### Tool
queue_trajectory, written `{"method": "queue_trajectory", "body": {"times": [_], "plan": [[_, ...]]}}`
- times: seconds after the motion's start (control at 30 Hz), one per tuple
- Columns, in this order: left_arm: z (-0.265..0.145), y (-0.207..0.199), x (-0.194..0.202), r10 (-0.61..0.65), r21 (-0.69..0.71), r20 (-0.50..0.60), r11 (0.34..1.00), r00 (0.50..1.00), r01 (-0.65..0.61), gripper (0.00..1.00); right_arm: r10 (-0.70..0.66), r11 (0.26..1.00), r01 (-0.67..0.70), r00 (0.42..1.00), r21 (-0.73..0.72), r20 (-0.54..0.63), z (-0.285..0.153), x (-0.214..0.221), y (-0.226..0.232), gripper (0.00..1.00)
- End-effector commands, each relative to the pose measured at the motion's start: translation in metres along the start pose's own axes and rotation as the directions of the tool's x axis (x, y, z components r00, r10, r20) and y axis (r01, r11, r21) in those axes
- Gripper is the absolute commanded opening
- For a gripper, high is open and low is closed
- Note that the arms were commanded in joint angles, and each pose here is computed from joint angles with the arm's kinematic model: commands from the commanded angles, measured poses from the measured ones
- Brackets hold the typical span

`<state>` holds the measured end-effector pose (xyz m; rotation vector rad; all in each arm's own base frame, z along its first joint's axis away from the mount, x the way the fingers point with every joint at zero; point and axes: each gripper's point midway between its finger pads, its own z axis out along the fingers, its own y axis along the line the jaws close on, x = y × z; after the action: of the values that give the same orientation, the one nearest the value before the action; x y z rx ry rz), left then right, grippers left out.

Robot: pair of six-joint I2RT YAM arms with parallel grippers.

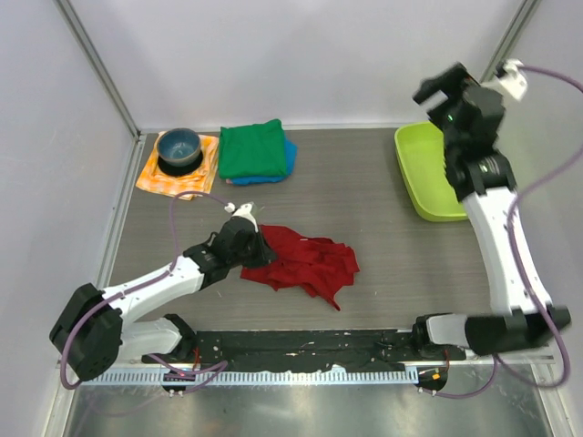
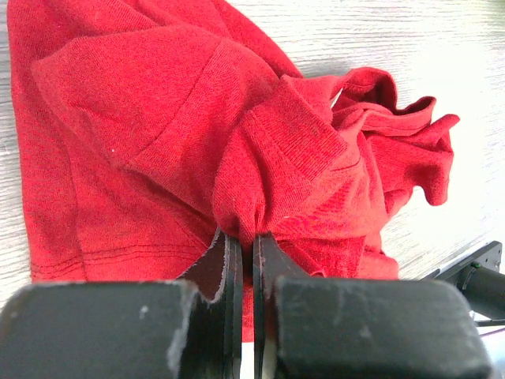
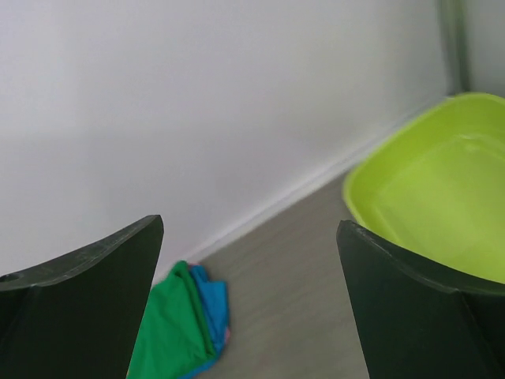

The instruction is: Fold and stack the t-shirts

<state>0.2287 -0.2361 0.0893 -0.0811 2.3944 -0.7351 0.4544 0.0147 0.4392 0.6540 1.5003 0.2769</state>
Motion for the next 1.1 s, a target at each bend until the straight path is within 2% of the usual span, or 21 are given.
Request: {"method": "queue_trajectory", "body": {"times": [0.0,0.03,0.23,0.4,0.53,0.6,0.7,0.73,0.8,1.07], "plan": [[-0.014,-0.022,-0.022,-0.010,0.056,0.054,0.998,0.998,0.007,0.00,-0.118,0.927,0.175,0.975,0.331,-0.187,-0.059,0.057,-0.117,0.98],[-0.016,-0.024,-0.020,-0.009,0.067,0.049,0.998,0.999,0.006,0.00,-0.140,0.898,0.230,0.958,0.375,-0.251,-0.073,0.074,-0.138,0.98],[-0.028,-0.026,-0.025,-0.024,0.082,0.069,0.996,0.997,0.019,0.00,-0.180,0.843,0.354,0.895,0.406,-0.407,-0.122,0.114,-0.185,0.98],[-0.030,-0.029,-0.025,-0.030,0.089,0.065,0.996,0.997,0.024,0.00,-0.137,0.821,0.390,0.843,0.416,-0.520,-0.139,0.167,-0.217,0.98],[-0.030,-0.026,-0.023,-0.033,0.083,0.065,0.996,0.997,0.028,0.00,-0.148,0.752,0.468,0.807,0.465,-0.572,-0.145,0.208,-0.261,1.00],[-0.030,-0.024,-0.022,-0.033,0.081,0.066,0.996,0.997,0.028,0.00,-0.147,0.705,0.508,0.787,0.495,-0.599,-0.142,0.223,-0.278,1.00],[-0.029,-0.020,-0.021,-0.032,0.068,0.068,0.997,0.997,0.027,0.00,-0.135,0.679,0.527,0.774,0.511,-0.619,-0.131,0.239,-0.288,1.00],[-0.029,-0.020,-0.021,-0.032,0.065,0.074,0.998,0.997,0.027,0.00,-0.124,0.681,0.507,0.791,0.528,-0.599,-0.123,0.240,-0.288,1.00],[-0.028,-0.017,-0.021,-0.032,0.053,0.073,0.998,0.997,0.028,0.00,-0.098,0.660,0.516,0.780,0.546,-0.618,-0.113,0.250,-0.298,1.00],[-0.019,-0.013,-0.020,-0.030,0.028,0.070,0.999,0.997,0.028,0.00,0.018,0.649,0.419,0.826,0.636,-0.563,-0.067,0.256,-0.328,1.00]]}}
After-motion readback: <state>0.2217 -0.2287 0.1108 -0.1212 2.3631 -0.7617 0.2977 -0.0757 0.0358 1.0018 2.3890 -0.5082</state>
